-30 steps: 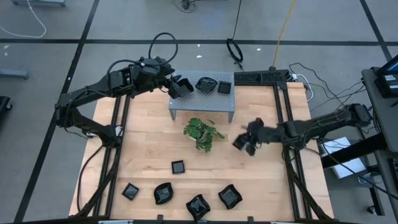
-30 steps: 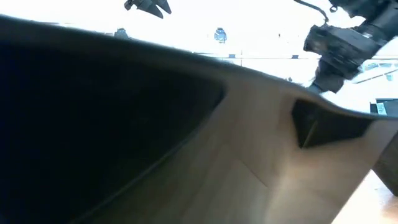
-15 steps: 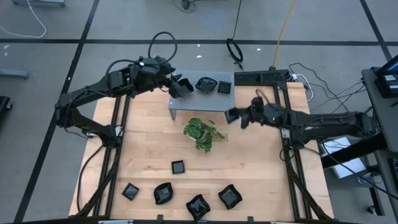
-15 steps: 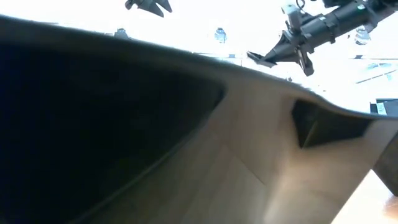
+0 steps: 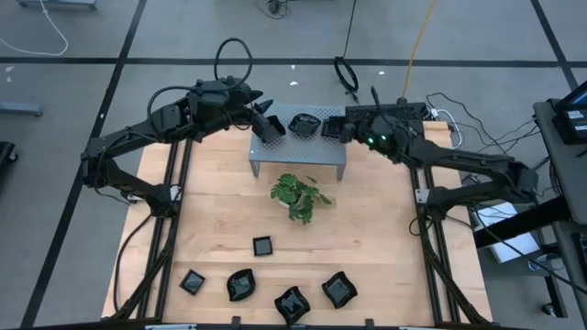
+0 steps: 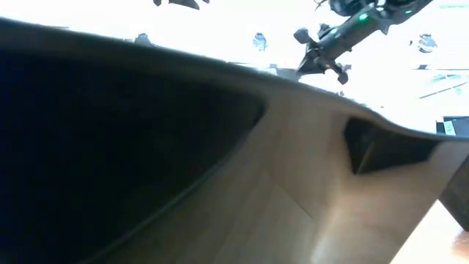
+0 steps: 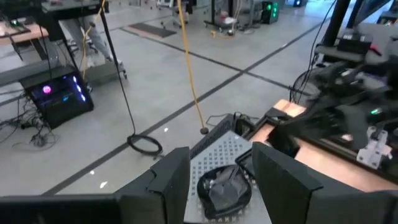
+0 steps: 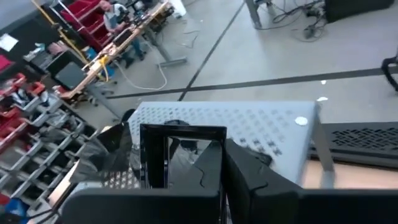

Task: Pick & Place Mini shaped plates
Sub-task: Stack the square plate on top of the stacked square plates on the shelf

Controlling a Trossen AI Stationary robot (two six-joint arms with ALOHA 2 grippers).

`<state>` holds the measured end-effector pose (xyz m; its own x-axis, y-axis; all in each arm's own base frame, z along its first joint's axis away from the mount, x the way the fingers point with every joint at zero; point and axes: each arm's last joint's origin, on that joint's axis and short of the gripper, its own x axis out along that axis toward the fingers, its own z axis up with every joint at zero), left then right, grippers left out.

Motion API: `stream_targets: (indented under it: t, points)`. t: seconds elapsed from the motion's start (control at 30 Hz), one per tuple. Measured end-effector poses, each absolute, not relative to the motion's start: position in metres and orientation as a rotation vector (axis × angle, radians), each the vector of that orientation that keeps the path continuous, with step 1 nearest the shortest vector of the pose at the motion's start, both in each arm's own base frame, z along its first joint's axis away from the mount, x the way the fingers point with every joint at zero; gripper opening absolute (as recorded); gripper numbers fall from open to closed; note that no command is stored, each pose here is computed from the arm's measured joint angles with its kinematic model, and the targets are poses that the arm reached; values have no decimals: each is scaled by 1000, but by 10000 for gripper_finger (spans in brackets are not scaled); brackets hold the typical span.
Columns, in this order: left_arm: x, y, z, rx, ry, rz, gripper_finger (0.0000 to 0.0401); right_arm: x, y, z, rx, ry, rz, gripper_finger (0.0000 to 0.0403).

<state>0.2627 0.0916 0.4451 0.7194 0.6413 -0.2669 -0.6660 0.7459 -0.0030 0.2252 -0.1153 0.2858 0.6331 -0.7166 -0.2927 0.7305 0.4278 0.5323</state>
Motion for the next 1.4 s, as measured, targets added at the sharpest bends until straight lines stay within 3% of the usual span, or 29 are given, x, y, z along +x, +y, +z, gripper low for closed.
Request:
stream_targets:
  t: [0.4, 1.4]
  points:
    - [260, 94, 450, -30, 245, 726, 177, 246, -145, 273, 781, 29, -995, 0]
    - [257, 103, 450, -35, 245, 761, 177, 253, -145, 259, 822, 75, -1014, 3]
